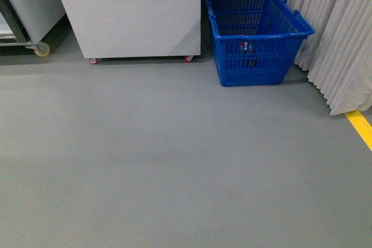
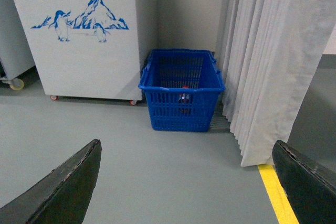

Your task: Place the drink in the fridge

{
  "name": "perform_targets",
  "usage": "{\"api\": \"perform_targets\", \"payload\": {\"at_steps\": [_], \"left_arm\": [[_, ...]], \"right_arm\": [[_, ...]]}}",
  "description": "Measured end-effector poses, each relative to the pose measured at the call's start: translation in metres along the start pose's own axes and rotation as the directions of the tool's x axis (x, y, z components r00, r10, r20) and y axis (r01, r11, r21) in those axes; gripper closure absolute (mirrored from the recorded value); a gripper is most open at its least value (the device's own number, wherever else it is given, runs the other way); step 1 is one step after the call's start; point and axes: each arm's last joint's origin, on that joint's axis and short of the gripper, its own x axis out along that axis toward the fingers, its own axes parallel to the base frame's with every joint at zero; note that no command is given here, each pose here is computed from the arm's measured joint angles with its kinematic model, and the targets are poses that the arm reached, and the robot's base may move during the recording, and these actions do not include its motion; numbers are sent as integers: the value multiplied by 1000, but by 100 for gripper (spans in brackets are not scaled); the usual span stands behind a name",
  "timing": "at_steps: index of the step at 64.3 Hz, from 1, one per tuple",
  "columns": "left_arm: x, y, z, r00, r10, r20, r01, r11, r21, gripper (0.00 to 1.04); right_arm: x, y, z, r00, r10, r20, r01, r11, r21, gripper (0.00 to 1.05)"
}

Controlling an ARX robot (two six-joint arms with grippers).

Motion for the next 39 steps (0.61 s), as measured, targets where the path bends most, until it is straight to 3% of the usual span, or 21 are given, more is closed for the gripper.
{"api": "perform_targets", "payload": {"at_steps": [39], "left_arm": [[0, 0, 0, 1000, 0, 0, 0, 1000, 0, 8]], "right_arm": [[0, 0, 0, 1000, 0, 0, 0, 1000, 0, 7]]}}
